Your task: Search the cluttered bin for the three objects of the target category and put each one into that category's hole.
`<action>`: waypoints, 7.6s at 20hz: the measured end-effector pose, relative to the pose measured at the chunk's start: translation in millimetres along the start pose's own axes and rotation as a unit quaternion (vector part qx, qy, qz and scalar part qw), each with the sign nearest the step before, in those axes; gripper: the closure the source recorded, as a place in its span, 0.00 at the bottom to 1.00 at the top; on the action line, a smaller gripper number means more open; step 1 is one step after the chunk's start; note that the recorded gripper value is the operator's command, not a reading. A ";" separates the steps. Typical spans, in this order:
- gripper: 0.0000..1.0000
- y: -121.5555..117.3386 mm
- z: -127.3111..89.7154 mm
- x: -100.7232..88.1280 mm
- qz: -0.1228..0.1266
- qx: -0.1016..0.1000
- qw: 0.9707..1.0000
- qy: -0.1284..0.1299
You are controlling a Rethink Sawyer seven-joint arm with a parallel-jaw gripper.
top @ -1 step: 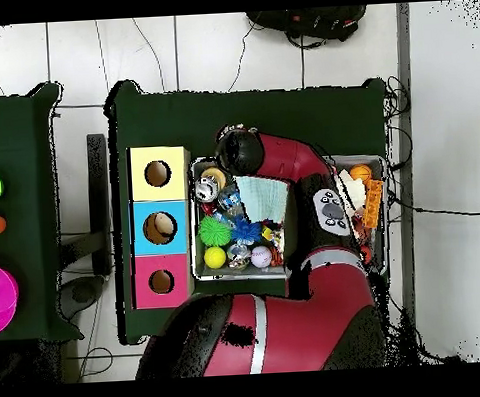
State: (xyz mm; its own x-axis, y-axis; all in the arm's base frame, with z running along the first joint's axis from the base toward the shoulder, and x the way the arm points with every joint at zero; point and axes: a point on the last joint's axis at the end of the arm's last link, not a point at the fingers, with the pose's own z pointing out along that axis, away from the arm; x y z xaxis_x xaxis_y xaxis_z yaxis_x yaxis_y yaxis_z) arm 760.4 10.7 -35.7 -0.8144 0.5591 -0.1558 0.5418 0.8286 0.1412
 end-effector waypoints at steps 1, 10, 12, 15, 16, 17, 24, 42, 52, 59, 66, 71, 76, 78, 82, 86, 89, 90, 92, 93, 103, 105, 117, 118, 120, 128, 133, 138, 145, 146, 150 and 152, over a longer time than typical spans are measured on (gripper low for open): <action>1.00 0.6 0.0 0.2 0.000 0.000 1.000 0.000; 1.00 7.5 1.5 5.1 -0.006 -0.001 1.000 0.001; 1.00 7.5 2.0 5.5 -0.006 -0.001 1.000 0.001; 1.00 7.4 2.1 5.7 -0.006 -0.001 1.000 0.001; 1.00 7.4 2.1 5.7 -0.006 -0.001 1.000 0.001; 1.00 7.5 2.1 5.7 -0.006 -0.001 1.000 0.001; 1.00 17.0 -3.3 8.4 -0.013 -0.002 1.000 0.002; 1.00 81.7 -136.9 13.6 -0.047 0.031 0.992 0.110; 1.00 104.4 -208.4 -9.8 -0.037 0.001 0.997 0.070; 1.00 108.3 -227.0 -11.9 -0.037 -0.001 0.998 0.059; 1.00 116.4 -236.8 9.3 -0.051 0.014 0.997 0.055; 1.00 135.8 -248.1 42.0 -0.075 0.026 0.995 0.053; 1.00 154.4 -256.7 79.6 -0.099 0.033 0.993 0.056; 1.00 157.5 -258.6 87.8 -0.103 0.033 0.993 0.056; 1.00 156.2 -255.7 103.3 -0.099 0.023 0.994 0.049; 1.00 149.3 -249.0 106.2 -0.091 0.019 0.995 0.042; 1.00 143.5 -243.4 107.2 -0.085 0.017 0.996 0.035; 1.00 140.9 -241.5 107.7 -0.083 0.017 0.996 0.036; 1.00 135.0 -238.3 108.6 -0.078 0.019 0.996 0.040; 1.00 132.7 -237.2 108.9 -0.075 0.020 0.996 0.042; 1.00 126.9 -235.5 107.0 -0.067 0.021 0.997 0.046; 1.00 128.5 -235.3 108.7 -0.068 0.021 0.996 0.046; 1.00 132.4 -234.4 113.1 -0.073 0.022 0.996 0.037; 1.00 132.1 -234.3 112.7 -0.073 0.021 0.996 0.037; 1.00 131.6 -234.0 110.3 -0.072 0.020 0.997 0.030; 1.00 129.4 -231.9 104.2 -0.070 0.017 0.997 0.011; 1.00 125.2 -222.8 108.6 -0.072 0.027 0.997 0.012; 1.00 126.2 -212.1 120.4 -0.079 0.037 0.996 0.017; 1.00 130.5 -202.6 134.2 -0.092 0.045 0.995 0.011; 1.00 131.0 -202.0 135.2 -0.093 0.045 0.995 0.010; 1.00 133.3 -200.1 139.9 -0.098 0.048 0.994 0.003; 1.00 134.3 -200.9 140.9 -0.100 0.048 0.994 0.000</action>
State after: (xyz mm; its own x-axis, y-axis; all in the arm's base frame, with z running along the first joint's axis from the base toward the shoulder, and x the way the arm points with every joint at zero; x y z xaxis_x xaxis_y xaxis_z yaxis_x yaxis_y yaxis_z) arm 676.6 194.6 157.7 -0.9077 0.3827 -0.1723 0.3864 0.9222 0.0131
